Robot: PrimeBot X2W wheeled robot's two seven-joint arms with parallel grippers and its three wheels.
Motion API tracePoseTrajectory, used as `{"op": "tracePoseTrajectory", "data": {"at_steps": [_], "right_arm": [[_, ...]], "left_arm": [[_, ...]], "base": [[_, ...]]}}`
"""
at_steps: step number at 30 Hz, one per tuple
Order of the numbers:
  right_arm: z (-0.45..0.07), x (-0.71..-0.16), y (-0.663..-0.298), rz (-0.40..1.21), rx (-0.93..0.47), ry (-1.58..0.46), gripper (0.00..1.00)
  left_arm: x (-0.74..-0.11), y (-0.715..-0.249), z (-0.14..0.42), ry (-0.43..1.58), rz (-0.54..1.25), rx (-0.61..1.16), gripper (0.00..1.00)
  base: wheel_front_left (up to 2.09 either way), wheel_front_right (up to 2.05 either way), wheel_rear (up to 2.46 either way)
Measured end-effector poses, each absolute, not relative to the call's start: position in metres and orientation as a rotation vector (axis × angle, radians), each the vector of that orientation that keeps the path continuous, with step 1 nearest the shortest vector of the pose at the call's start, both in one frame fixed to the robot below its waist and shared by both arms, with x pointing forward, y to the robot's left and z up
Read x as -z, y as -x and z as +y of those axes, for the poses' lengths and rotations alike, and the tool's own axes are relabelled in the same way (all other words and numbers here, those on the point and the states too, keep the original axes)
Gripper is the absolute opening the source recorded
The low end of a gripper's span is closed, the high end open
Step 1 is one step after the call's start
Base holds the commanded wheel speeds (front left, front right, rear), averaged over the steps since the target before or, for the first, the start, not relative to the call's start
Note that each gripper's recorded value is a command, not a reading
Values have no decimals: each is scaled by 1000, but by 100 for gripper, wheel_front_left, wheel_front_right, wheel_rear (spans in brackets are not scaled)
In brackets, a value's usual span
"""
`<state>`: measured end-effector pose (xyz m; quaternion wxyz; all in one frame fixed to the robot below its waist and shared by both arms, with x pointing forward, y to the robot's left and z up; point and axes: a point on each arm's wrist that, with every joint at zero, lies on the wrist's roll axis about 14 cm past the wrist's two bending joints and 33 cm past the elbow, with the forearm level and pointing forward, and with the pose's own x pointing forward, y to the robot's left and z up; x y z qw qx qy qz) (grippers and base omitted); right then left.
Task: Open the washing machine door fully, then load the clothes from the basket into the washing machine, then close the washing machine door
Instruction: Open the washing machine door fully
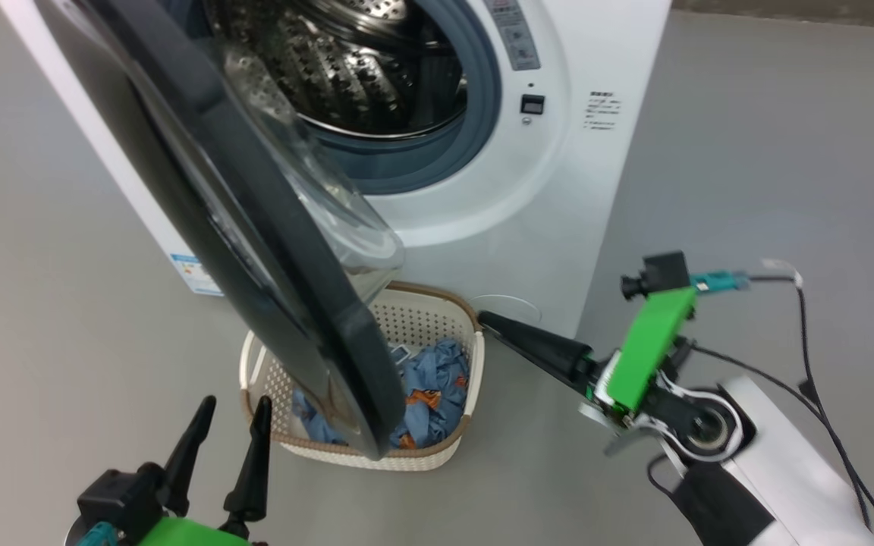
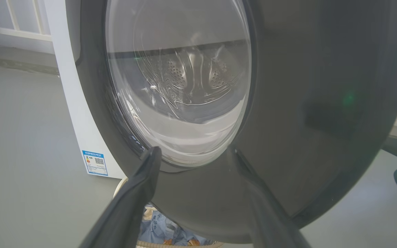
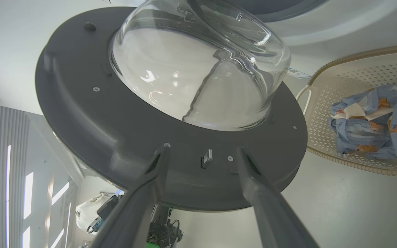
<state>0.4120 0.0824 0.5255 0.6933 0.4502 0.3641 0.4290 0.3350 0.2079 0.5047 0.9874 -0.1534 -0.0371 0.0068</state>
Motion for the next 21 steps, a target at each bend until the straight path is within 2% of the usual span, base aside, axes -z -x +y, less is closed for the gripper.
{"op": "tracePoseTrajectory", "data": {"at_steps": [9, 21], "right_arm": [[13, -495, -411, 721, -736, -987, 100], [-55, -472, -409, 574, -523, -877, 100]], "left_arm": [[-500, -334, 196, 297, -54, 43, 100], [-504, -342, 180, 297, -59, 104, 100]], "base": [[0, 0, 0], [0, 0, 0]]}}
